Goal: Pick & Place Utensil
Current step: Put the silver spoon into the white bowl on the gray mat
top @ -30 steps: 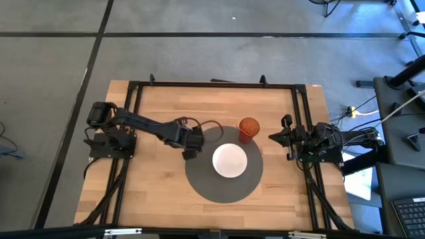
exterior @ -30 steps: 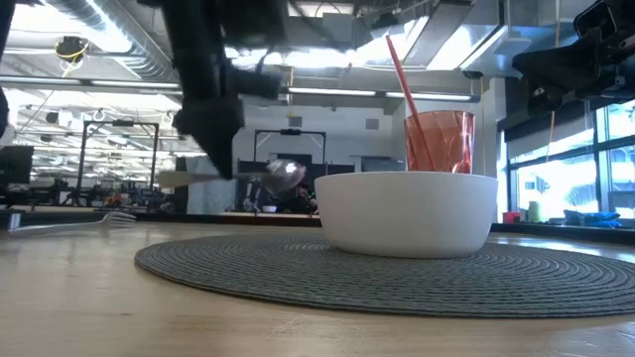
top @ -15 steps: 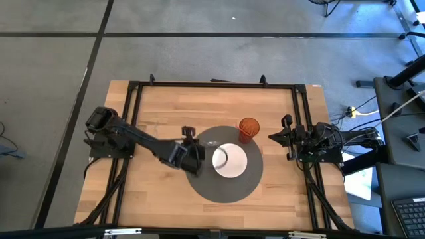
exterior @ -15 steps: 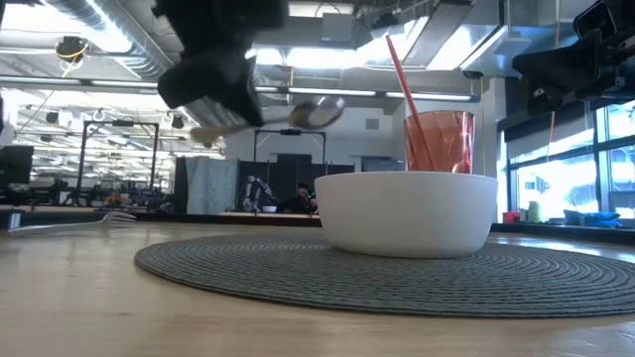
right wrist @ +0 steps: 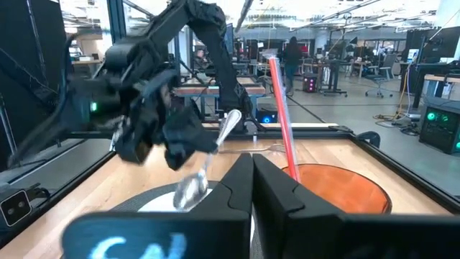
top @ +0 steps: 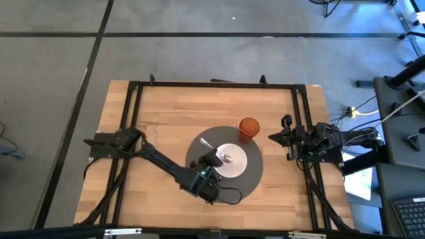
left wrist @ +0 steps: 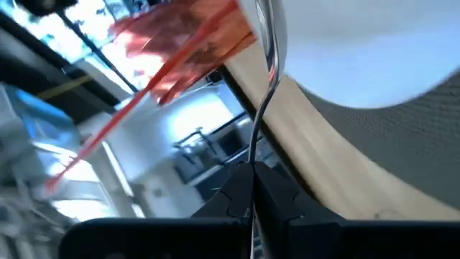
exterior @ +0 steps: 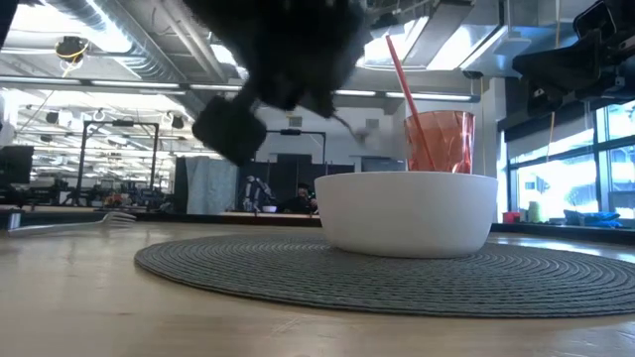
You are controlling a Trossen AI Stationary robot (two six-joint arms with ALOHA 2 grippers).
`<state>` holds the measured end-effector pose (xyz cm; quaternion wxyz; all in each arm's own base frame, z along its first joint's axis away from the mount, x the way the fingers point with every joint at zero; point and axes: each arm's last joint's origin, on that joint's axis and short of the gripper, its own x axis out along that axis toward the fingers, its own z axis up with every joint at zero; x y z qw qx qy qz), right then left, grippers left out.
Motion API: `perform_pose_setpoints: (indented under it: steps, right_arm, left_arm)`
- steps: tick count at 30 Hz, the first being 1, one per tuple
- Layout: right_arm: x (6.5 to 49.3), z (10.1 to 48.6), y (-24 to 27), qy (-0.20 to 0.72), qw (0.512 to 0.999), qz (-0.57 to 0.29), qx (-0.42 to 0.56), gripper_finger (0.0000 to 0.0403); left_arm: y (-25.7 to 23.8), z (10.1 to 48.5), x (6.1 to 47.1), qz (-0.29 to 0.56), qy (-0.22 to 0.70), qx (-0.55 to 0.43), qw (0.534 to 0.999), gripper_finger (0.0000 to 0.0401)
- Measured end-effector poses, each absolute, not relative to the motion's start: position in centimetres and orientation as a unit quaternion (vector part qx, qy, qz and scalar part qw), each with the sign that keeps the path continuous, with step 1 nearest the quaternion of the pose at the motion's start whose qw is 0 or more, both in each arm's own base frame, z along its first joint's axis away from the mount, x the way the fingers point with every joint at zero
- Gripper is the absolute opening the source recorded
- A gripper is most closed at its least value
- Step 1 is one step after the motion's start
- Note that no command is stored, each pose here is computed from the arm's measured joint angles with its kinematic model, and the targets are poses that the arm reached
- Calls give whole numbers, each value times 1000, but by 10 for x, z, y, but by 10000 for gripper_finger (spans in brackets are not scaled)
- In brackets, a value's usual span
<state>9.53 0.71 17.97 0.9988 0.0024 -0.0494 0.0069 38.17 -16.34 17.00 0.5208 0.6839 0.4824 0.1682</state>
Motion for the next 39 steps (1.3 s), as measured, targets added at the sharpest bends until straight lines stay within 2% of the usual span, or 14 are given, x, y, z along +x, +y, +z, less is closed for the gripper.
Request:
perform_pose_setpoints:
  steps: [6, 11, 16, 21, 25, 28, 34, 39]
  right_arm:
    - [95, 179, 7, -46, 999, 7, 2, 6]
    - [95, 179, 7, -46, 999, 7, 2, 6]
    - [95, 179, 7, -46, 999, 7, 2, 6]
    - [95, 179, 7, -46, 999, 7, 2, 6]
    - [95, 179, 7, -46, 999, 7, 2, 6]
    - [95, 179, 7, -46, 999, 7, 2, 6]
    - [95, 179, 7, -46, 999, 7, 2, 6]
    - [95, 179, 7, -46, 999, 7, 2, 6]
  left_arm:
    - [-157, 153, 393, 144, 505, 720, 454, 2]
    - [-154, 152, 395, 145, 508, 734, 427, 2]
    - [-155, 152, 395, 137, 509, 736, 426, 2]
    - [-156, 151, 396, 131, 508, 721, 453, 2]
    - [-156, 151, 396, 129, 508, 719, 456, 2]
    - [-156, 151, 396, 121, 510, 726, 445, 2]
    - [-155, 148, 394, 105, 516, 756, 390, 2]
    - [-154, 146, 392, 109, 516, 758, 383, 2]
